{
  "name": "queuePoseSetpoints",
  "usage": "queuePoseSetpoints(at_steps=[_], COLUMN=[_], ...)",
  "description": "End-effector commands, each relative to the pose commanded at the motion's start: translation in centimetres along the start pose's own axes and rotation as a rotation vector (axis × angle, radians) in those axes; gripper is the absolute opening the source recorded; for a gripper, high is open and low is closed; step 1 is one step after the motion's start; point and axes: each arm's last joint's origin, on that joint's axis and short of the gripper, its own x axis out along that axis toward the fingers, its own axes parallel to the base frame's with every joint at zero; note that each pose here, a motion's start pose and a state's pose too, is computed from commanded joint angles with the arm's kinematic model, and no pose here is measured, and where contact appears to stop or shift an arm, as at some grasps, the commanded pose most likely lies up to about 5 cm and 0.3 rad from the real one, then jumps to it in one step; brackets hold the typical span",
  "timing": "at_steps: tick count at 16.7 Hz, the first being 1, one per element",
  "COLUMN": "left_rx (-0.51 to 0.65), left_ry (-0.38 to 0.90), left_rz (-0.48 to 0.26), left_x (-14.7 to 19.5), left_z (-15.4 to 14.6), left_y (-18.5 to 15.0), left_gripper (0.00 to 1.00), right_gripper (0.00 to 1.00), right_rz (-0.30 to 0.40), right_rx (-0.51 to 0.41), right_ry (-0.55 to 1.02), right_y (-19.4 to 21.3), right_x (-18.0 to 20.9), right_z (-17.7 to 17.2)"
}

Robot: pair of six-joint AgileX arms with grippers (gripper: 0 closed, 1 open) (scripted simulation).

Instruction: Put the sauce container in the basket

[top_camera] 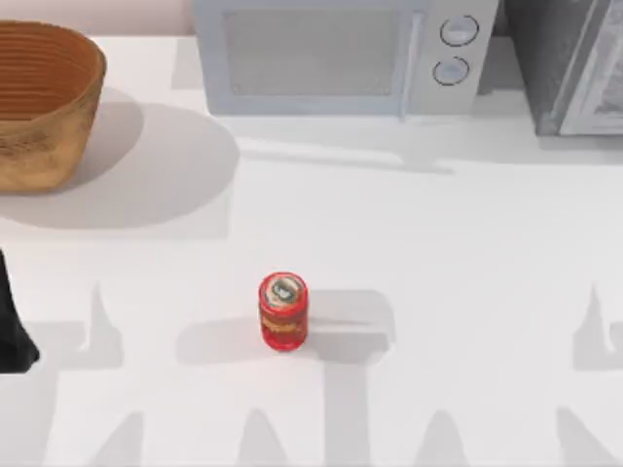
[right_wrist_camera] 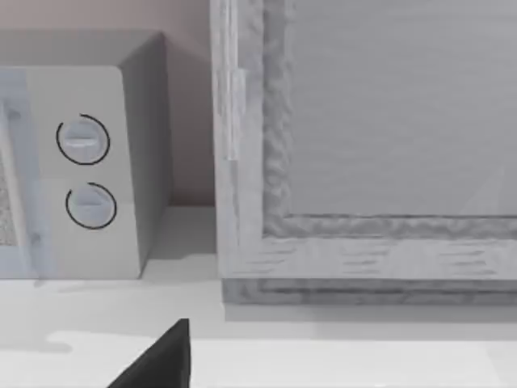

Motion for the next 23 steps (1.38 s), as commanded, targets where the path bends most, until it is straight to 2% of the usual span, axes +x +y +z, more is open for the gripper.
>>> queuePoseSetpoints(at_steps=[3, 5, 9, 13, 17, 23], left_rx=[0.002, 0.012, 0.051, 0.101, 0.142, 0.157], left_ry=[0.002, 0.011, 0.046, 0.091, 0.128, 0.144], left_rz=[-0.006, -0.037, -0.167, -0.369, -0.613, -0.997], left_x=[0.0, 0.3, 1.4, 3.9, 7.7, 13.6], left_z=[0.0, 0.3, 1.3, 2.1, 1.8, -2.4], left_y=[0.0, -0.1, -0.6, -1.4, -2.3, -4.0], left_gripper=[1.00, 1.00, 1.00, 1.00, 1.00, 1.00], right_gripper=[1.00, 1.00, 1.00, 1.00, 1.00, 1.00], right_rz=[0.000, 0.000, 0.000, 0.000, 0.000, 0.000], right_rx=[0.000, 0.000, 0.000, 0.000, 0.000, 0.000], right_ry=[0.000, 0.000, 0.000, 0.000, 0.000, 0.000], right_y=[0.0, 0.0, 0.0, 0.0, 0.0, 0.0], right_x=[0.0, 0.0, 0.0, 0.0, 0.0, 0.0], right_z=[0.0, 0.0, 0.0, 0.0, 0.0, 0.0])
